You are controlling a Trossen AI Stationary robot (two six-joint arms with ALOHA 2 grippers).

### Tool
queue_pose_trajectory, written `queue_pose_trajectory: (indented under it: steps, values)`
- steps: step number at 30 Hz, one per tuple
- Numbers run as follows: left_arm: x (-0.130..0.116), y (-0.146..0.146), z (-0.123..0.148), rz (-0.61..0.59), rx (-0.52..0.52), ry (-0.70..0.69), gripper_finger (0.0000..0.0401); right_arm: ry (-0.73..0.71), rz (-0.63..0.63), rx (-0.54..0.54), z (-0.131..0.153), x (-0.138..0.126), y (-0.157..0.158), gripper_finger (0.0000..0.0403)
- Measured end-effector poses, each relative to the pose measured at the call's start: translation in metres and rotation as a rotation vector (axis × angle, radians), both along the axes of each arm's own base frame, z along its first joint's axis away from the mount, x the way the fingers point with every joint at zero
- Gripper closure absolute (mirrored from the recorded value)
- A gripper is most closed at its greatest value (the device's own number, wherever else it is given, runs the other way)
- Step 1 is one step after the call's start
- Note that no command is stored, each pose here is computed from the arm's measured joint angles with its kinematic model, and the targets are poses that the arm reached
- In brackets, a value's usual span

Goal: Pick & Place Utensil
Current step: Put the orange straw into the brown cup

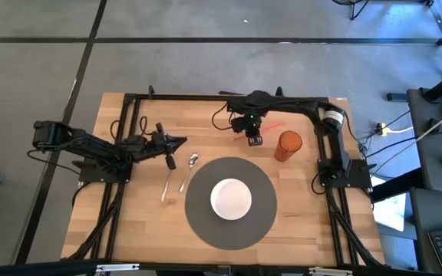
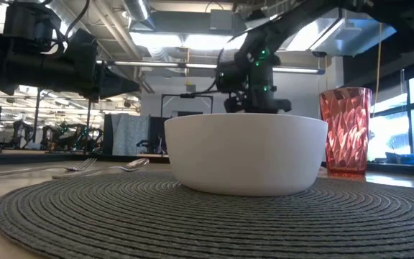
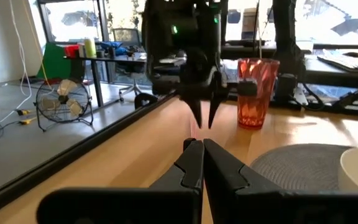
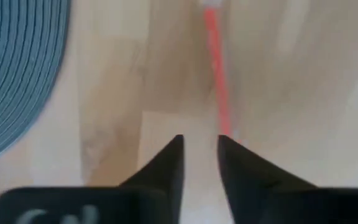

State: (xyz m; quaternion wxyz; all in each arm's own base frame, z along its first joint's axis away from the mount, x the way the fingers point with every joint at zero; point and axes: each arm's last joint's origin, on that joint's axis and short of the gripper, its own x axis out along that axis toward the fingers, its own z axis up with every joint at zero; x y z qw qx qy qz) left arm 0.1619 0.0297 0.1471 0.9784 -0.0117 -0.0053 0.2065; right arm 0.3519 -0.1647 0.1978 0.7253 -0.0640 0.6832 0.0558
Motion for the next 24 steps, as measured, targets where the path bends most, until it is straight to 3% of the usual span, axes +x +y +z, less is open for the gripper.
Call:
queue_pose_trajectory:
  steps: [6, 10, 18, 24]
  values:
    - [0.000, 0.000, -0.002, 0.005, 0.000, 0.022, 0.0398, -0.089, 0.147, 0.005, 0.002, 0.001, -0.013, 0.0215]
    - [0.000, 0.000, -0.002, 0.005, 0.018, 0.030, 0.0398, -0.119, 0.234, 0.007, 0.004, -0.001, -0.019, 0.0184]
    - [0.000, 0.000, -0.003, 0.005, 0.021, 0.045, 0.0397, -0.155, 0.266, 0.069, 0.000, -0.005, -0.022, 0.0190]
    - [0.000, 0.000, -0.003, 0.003, 0.022, 0.045, 0.0398, -0.098, 0.264, 0.069, -0.014, -0.012, -0.020, 0.0199]
